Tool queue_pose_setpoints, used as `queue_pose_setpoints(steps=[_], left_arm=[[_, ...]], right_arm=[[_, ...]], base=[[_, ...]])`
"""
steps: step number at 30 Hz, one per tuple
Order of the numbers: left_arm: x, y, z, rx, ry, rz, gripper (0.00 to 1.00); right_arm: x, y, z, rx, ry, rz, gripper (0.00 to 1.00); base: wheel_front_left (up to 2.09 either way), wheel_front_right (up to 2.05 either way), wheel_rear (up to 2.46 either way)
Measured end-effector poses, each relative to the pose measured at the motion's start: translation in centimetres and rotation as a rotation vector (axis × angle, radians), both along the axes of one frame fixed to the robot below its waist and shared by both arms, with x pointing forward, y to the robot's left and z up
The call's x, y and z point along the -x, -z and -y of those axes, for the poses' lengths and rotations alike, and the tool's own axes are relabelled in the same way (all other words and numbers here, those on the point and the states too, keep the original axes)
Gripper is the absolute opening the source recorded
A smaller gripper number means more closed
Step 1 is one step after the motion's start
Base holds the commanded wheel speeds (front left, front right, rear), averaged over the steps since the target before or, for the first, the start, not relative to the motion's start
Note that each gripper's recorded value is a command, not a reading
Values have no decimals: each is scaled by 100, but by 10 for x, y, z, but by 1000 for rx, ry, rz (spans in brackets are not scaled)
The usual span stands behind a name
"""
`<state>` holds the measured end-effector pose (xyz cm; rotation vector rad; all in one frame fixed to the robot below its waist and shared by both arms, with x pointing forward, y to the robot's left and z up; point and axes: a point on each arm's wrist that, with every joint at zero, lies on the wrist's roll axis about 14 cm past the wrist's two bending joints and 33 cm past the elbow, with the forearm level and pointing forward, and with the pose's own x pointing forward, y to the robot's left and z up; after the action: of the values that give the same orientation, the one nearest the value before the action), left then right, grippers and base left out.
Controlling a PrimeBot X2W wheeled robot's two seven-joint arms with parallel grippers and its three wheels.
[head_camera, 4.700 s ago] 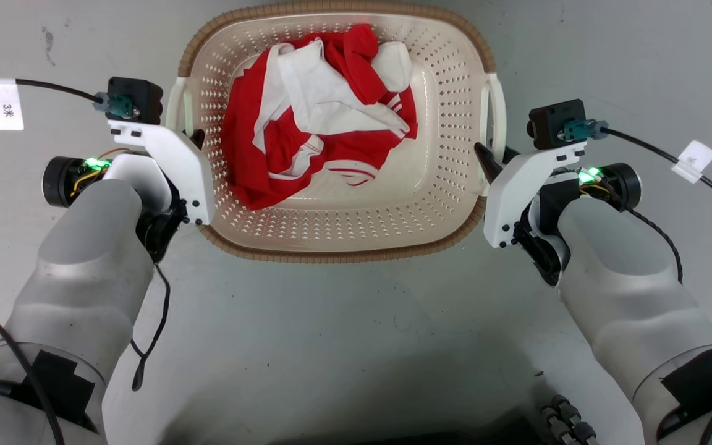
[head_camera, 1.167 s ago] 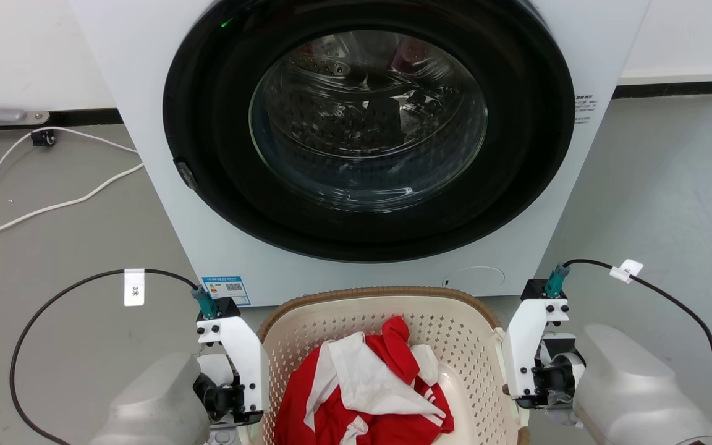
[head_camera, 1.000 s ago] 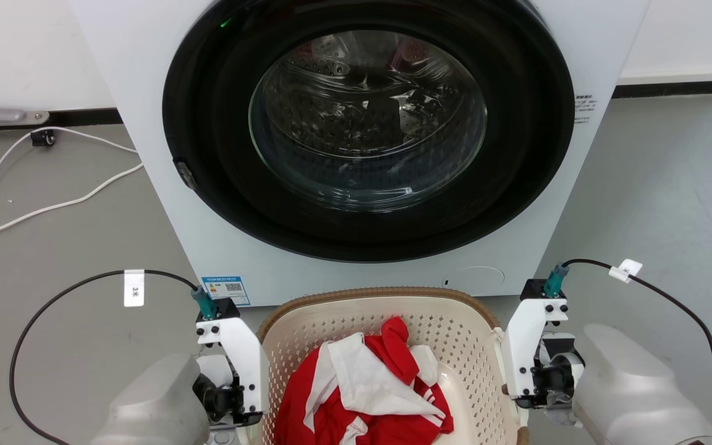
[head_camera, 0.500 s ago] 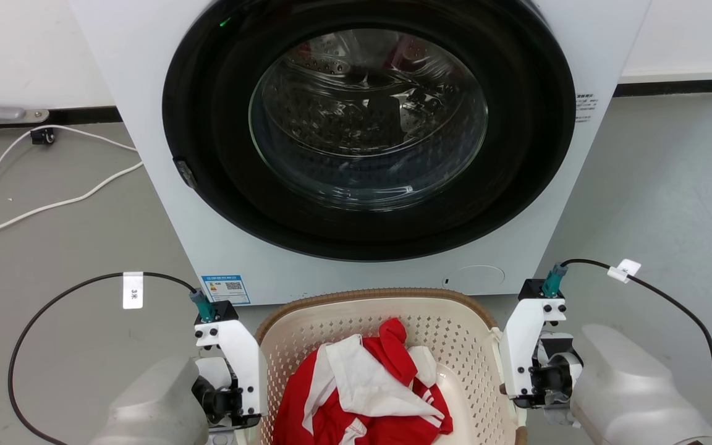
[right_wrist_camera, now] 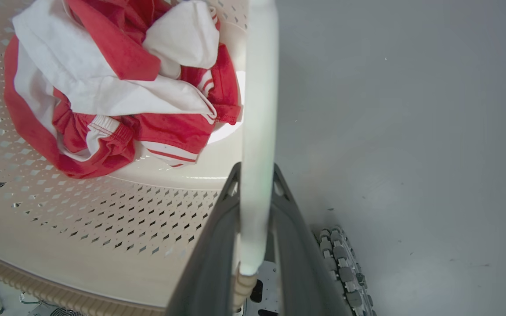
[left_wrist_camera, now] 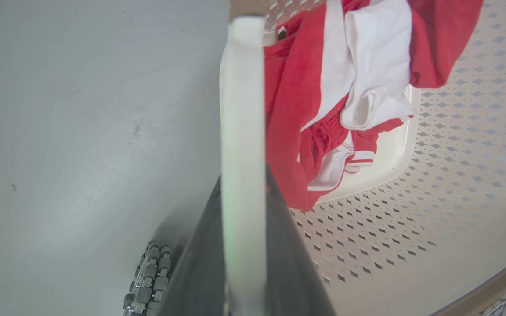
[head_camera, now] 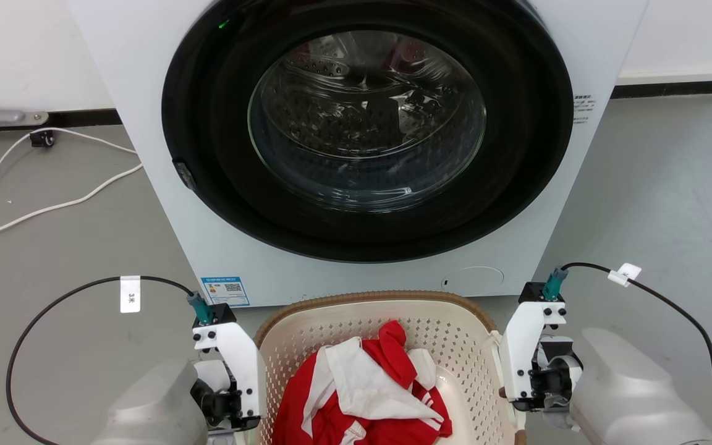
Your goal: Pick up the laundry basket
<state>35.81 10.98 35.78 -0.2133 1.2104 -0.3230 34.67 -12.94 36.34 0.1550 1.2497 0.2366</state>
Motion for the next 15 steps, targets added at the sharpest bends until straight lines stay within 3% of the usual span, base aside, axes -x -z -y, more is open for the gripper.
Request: queue_pose_setpoints(steps=[15], left_arm=[[2, 2, -1, -2, -2, -6, 0]], right_arm=[[1, 2, -1, 0, 0, -6, 0]], base=[[0, 0, 0]])
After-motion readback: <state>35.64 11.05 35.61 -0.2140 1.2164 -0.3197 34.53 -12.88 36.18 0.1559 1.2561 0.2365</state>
